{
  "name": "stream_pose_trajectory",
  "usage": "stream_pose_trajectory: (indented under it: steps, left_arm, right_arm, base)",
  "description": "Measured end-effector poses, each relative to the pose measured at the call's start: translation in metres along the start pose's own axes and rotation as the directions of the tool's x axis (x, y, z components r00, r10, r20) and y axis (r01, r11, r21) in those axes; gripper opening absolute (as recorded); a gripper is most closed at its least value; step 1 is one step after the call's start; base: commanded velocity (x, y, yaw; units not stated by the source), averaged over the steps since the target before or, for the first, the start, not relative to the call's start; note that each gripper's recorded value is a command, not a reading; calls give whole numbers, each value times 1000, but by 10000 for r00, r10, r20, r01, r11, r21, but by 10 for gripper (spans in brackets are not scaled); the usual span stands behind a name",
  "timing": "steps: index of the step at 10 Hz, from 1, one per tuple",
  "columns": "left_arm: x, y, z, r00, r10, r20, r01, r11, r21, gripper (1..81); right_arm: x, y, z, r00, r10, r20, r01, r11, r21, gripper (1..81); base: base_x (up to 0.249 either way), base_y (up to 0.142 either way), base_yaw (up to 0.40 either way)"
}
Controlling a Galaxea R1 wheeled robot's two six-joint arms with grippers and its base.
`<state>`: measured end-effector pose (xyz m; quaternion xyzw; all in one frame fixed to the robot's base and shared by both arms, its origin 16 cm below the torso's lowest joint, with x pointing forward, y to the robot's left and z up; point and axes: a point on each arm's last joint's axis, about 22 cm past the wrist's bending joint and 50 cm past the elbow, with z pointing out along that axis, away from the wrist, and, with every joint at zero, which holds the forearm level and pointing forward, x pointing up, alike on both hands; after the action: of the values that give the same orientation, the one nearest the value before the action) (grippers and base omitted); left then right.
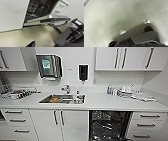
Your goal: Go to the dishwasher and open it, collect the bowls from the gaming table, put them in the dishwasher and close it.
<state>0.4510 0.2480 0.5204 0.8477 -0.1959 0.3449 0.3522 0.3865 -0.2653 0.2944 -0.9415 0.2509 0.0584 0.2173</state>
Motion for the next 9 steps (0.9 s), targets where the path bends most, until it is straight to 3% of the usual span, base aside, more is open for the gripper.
stream_pose_trajectory:
  steps: [1, 2, 4, 6, 8, 9]
  left_arm:
    - [0, 0, 1, 10000, -5, -9, 5, 10000, -8, 811]
    - [-2, 1, 5, 10000, -20, 10, 20, 10000, -54, 811]
    - [-6, -5, 9, 10000, -23, 55, 23, 10000, 49, 811]
    - [-18, -8, 17, 9997, -155, 185, 154, 9998, 93, 811]
    - [-38, -7, 21, 9971, -593, 468, 589, 9982, 110, 811]
    - [-59, -12, 23, 9920, -963, 820, 944, 9952, 265, 811]
  right_arm:
    - [28, -10, -7, 9986, -95, -521, 102, 9999, 136, 811]
    - [32, -16, -4, 9978, -119, -655, 136, 9996, 259, 811]
    - [4, 5, 18, 9995, -200, -243, 198, 9998, -79, 811]
    - [11, 10, 21, 9953, -763, -590, 768, 9970, 56, 811]
    - [1, 29, 31, 9901, -1202, -724, 1210, 9926, 73, 811]
    - [-4, 41, 36, 9872, -1333, -875, 1347, 9908, 102, 811]
  base:
    - [-81, 0, 0]
    - [0, 0, 0]
    - [0, 0, 0]
    - [0, 0, 0]
    - [0, 0, 0]
    - [0, 0, 0]
